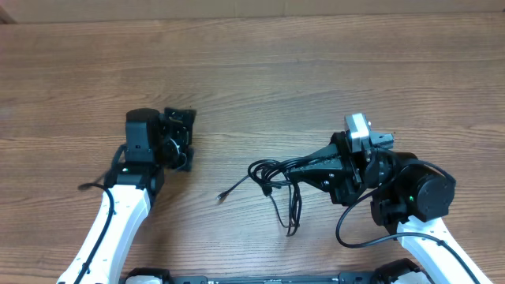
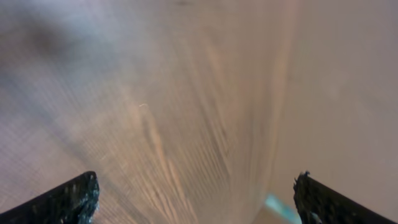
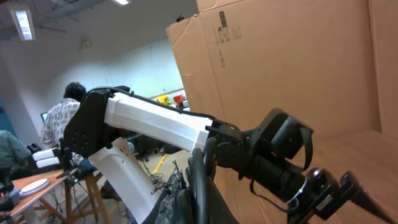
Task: Untangle cables
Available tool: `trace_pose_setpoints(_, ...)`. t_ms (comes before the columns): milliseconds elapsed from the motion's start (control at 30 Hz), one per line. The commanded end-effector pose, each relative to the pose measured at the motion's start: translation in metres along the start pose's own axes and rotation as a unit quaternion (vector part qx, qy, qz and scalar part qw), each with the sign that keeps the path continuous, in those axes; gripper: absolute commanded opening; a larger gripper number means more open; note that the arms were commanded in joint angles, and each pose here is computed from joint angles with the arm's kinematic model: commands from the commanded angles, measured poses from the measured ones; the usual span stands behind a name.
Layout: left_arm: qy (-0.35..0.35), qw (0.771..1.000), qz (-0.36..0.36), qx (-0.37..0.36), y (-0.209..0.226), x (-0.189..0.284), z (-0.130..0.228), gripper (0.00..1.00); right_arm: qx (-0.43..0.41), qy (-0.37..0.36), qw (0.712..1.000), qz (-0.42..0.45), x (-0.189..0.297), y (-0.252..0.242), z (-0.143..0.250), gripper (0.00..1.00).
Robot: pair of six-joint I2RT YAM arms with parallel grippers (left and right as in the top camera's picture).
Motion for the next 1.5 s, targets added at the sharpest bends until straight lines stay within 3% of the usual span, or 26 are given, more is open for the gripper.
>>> trace_pose_setpoints(0,0.061,0.972,0.058,-0.220,-0.015,0.001,0.013,0.99,0.013,-0.007,1.000,-0.005,-0.002,0.006,-0.009,0.04)
trace_pose_setpoints(167,0.146,0.892,0.200,-0.378,-0.048,0.016,0.041,0.88,-0.005,-0.005,1.000,0.007,-0.002,0.001,-0.006,0.04)
trace_pose_setpoints(467,0.225,0.766,0.348,-0.491,-0.073,0.047,0.072,0.80,-0.021,0.000,0.999,0.031,-0.002,-0.009,0.001,0.04)
trace_pose_setpoints(667,0.284,0.680,0.406,-0.540,-0.074,0.068,0.087,0.90,-0.030,0.011,0.999,0.041,-0.002,-0.017,0.008,0.04)
trace_pose_setpoints(800,0.302,0.658,0.417,-0.549,-0.072,0.073,0.091,0.95,-0.046,0.016,0.998,0.045,-0.002,-0.025,0.016,0.04)
trace_pose_setpoints(1100,0.328,0.643,0.419,-0.551,-0.068,0.076,0.094,0.91,-0.090,0.029,0.994,0.059,-0.002,-0.047,0.036,0.04)
trace_pose_setpoints(1333,0.371,0.619,0.419,-0.550,-0.061,0.082,0.098,1.00,-0.074,0.015,0.994,0.080,-0.002,-0.052,0.033,0.04)
trace_pose_setpoints(1467,0.383,0.611,0.420,-0.550,-0.059,0.084,0.099,1.00,-0.051,0.009,0.994,0.092,-0.002,-0.055,0.032,0.04)
Point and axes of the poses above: each gripper's point midway between its finger pads, its own x axis back along the fingers, its own y axis along the line the jaws close on, z = x × y, the point moved 7 cm from there along x, back along the fingers, and after that the axes turned 7 degrees about x, right-handed, at the moved point
